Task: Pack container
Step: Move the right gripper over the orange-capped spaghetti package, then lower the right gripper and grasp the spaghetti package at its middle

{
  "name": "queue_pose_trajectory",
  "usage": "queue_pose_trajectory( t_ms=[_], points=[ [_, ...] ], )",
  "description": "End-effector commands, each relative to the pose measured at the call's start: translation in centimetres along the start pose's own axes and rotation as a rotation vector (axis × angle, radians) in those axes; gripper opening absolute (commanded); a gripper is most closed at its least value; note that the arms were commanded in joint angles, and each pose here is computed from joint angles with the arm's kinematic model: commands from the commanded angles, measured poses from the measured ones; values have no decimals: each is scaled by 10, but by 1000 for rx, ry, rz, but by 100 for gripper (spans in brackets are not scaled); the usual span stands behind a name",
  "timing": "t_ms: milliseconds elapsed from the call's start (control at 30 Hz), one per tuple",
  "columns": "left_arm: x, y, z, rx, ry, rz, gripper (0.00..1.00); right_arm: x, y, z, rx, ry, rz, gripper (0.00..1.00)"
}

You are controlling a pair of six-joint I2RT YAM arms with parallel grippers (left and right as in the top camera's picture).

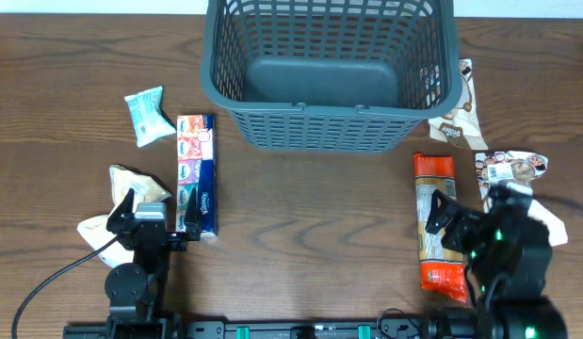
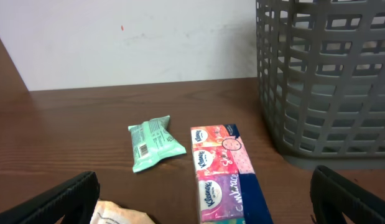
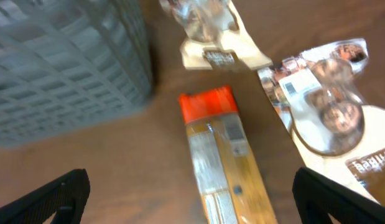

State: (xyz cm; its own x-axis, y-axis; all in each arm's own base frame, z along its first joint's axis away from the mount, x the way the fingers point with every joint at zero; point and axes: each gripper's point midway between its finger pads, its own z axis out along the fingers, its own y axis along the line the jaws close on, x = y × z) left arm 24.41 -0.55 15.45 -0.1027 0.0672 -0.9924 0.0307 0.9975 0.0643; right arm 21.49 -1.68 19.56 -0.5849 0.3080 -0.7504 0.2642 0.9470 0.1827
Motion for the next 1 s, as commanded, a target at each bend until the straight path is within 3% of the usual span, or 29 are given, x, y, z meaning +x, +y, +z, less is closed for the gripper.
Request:
queue_pose_trajectory(
  t_ms=[0, 167, 400, 967],
  points=[
    [17, 2, 2, -16, 50, 13, 99, -5, -4, 4, 63, 94, -15, 99],
    [17, 2, 2, -16, 50, 13, 99, 3, -13, 12, 152, 325, -25, 99],
    [17, 2, 2, -16, 50, 13, 99, 8, -18, 29, 167, 545, -221, 99],
    [17, 2, 2, -16, 49, 13, 99, 16, -14, 56, 107, 618, -357, 99]
  ],
)
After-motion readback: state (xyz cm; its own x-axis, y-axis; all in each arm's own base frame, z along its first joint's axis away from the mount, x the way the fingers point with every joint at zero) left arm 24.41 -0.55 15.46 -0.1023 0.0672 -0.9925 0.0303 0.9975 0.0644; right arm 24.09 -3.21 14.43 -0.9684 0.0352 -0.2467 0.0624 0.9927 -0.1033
